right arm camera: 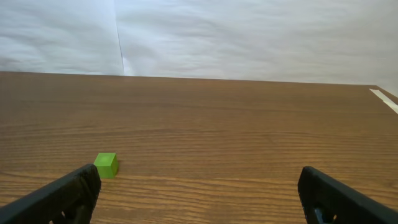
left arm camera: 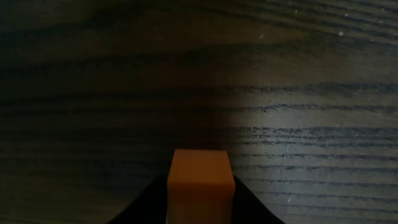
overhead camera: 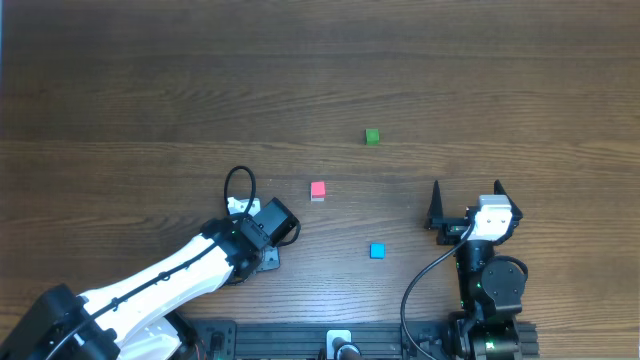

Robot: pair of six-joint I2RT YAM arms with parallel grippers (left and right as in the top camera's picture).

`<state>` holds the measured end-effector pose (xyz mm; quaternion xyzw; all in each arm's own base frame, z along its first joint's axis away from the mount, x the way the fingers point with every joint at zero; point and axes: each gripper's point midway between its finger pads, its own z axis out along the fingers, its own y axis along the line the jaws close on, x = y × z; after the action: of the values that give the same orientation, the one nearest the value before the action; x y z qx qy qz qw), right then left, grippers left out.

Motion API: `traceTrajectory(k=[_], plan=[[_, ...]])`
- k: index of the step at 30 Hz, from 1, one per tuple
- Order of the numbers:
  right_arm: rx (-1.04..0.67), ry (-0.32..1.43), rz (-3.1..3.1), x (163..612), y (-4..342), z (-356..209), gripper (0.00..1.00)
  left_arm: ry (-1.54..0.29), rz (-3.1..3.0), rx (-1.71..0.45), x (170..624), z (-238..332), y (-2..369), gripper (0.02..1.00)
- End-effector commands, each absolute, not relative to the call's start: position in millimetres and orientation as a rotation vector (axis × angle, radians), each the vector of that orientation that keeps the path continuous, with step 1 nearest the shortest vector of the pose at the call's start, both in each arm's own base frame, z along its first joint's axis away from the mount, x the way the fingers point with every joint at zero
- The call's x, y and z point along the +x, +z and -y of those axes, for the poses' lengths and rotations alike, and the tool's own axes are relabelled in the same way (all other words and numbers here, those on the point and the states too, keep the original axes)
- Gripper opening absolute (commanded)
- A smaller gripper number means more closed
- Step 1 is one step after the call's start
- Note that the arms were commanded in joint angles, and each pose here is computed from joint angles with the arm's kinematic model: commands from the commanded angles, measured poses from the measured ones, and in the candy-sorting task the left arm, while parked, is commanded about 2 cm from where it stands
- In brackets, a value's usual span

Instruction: Stack Cubes

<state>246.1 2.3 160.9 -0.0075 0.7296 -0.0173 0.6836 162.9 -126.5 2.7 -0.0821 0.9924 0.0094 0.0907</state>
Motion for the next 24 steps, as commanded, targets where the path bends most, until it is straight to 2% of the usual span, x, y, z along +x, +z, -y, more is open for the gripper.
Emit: traceTrajectory(k=[1, 5, 8, 10, 18, 24], plan=[[-0.021, -0.041, -1.638, 246.2, 158.3, -1.9, 0.993, 0.060, -2.937, -0.251, 165.0, 121.8, -0.9, 0.283], [-0.021, -0.041, -1.638, 246.2, 158.3, -1.9, 0.993, 0.041, -2.932, -0.253, 166.9, 124.6, -0.5, 0.226], [-0.021, -0.041, -1.638, 246.2, 158.3, -1.9, 0.991, -0.011, -2.918, -0.256, 173.9, 134.4, 5.7, 0.115], [-0.021, -0.041, -1.638, 246.2, 158.3, -1.9, 0.993, -0.037, -2.906, -0.258, 181.6, 142.6, 17.8, 0.075], [-0.021, -0.041, -1.638, 246.2, 158.3, -1.9, 0.993, -0.104, -2.822, -0.264, 232.1, 185.3, 105.2, 0.038], [-0.021, -0.041, -1.638, 246.2, 158.3, -1.9, 0.993, -0.130, -2.792, -0.226, 265.1, 219.0, 133.6, 0.040]])
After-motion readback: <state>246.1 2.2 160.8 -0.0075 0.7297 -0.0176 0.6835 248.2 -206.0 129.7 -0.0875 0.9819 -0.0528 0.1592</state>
